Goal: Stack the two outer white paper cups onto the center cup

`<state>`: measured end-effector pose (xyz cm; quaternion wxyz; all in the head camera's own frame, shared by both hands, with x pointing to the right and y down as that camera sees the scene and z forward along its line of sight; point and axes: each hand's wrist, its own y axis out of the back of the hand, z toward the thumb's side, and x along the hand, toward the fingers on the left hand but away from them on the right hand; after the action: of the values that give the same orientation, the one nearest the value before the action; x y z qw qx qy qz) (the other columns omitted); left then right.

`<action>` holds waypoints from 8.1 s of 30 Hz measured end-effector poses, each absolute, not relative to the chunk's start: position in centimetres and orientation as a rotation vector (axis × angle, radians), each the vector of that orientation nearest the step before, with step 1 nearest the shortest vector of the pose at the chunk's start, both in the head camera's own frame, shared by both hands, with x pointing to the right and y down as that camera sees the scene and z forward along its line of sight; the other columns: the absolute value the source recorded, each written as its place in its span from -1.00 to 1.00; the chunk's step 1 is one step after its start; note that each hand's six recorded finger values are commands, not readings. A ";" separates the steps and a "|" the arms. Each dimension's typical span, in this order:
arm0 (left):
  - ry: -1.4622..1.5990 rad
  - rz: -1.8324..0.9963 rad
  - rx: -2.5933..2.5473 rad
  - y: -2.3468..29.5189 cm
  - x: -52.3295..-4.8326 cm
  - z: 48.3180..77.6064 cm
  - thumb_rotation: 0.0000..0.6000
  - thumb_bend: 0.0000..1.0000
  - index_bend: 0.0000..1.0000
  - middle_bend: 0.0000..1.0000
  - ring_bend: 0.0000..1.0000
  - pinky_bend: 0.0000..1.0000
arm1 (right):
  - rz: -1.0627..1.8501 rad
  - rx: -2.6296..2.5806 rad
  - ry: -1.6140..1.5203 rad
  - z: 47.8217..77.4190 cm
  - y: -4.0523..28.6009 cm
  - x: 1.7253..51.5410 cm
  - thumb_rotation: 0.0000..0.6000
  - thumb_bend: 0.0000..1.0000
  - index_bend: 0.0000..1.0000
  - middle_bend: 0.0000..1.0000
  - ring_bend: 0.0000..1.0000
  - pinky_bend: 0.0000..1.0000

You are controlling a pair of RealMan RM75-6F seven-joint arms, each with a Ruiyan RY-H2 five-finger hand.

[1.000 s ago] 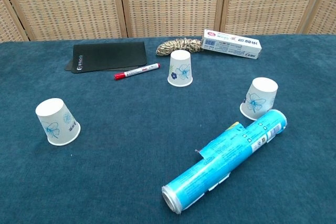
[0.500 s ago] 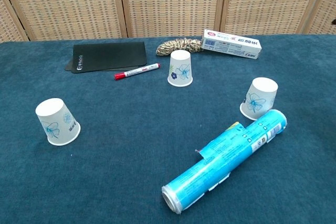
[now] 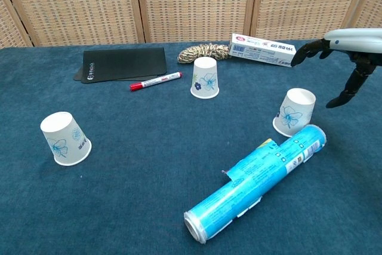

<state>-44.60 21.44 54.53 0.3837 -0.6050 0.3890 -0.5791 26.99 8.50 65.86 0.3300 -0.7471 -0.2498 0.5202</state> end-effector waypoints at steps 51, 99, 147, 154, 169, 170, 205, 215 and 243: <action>1.008 -1.538 -1.587 20.1 -45.7 55.8 1.00 -0.98 -1.00 -1.00 -1.00 -1.00 | 1.219 -1.917 -0.824 60.9 -2.2 14.4 1.00 -0.23 -0.12 0.00 -0.10 0.04; 1.054 -1.588 -1.582 19.1 -47.3 56.1 1.00 -0.98 -1.00 -1.00 -1.00 -1.00 | 1.359 -1.881 -0.734 64.2 -3.4 11.0 1.00 -1.00 -0.97 -1.00 -1.00 -1.00; 1.063 -1.579 -1.611 19.2 -47.5 55.9 1.00 -0.98 -1.00 -1.00 -1.00 -1.00 | 1.316 -1.700 -0.644 67.4 0.3 10.1 1.00 0.05 -0.36 -1.00 -1.00 -1.00; 1.047 -1.580 -1.611 19.3 -47.3 56.1 1.00 -0.98 -1.00 -1.00 -1.00 -1.00 | 1.290 -1.656 -0.661 65.6 -0.2 12.7 1.00 -0.42 -0.79 -1.00 -1.00 -1.00; 1.009 -1.514 -1.613 19.4 -45.9 56.6 1.00 -0.98 -1.00 -1.00 -1.00 -1.00 | 1.280 -1.616 -0.798 62.6 1.9 28.4 1.00 -1.00 -1.00 -1.00 -1.00 -1.00; 1.002 -1.510 -1.613 19.4 -45.7 56.7 1.00 -0.98 -1.00 -1.00 -1.00 -1.00 | 1.289 -1.611 -0.807 62.4 2.5 29.8 1.00 -1.00 -1.00 -1.00 -1.00 -1.00; 0.360 -1.289 -1.960 13.0 -30.3 67.5 1.00 -0.98 -0.70 -0.87 -0.81 -0.58 | 1.457 -1.518 -1.036 56.3 18.4 42.5 1.00 -1.00 -1.00 -1.00 -1.00 -1.00; 0.332 -1.274 -2.015 13.7 -29.9 67.8 1.00 -0.88 -0.45 -0.67 -0.61 -0.42 | 1.463 -1.504 -1.051 56.3 18.3 42.7 1.00 -1.00 -1.00 -1.00 -1.00 -1.00; 0.421 -1.294 -1.980 13.0 -30.8 67.9 1.00 -0.47 0.05 -0.21 -0.06 -0.03 | 1.461 -1.491 -1.072 56.3 18.1 43.0 1.00 -1.00 -1.00 -1.00 -1.00 -1.00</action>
<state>-30.84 13.04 67.86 0.3610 -0.7686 0.1633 -0.5023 42.97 18.10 56.29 0.3869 -0.5857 -0.4214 0.5741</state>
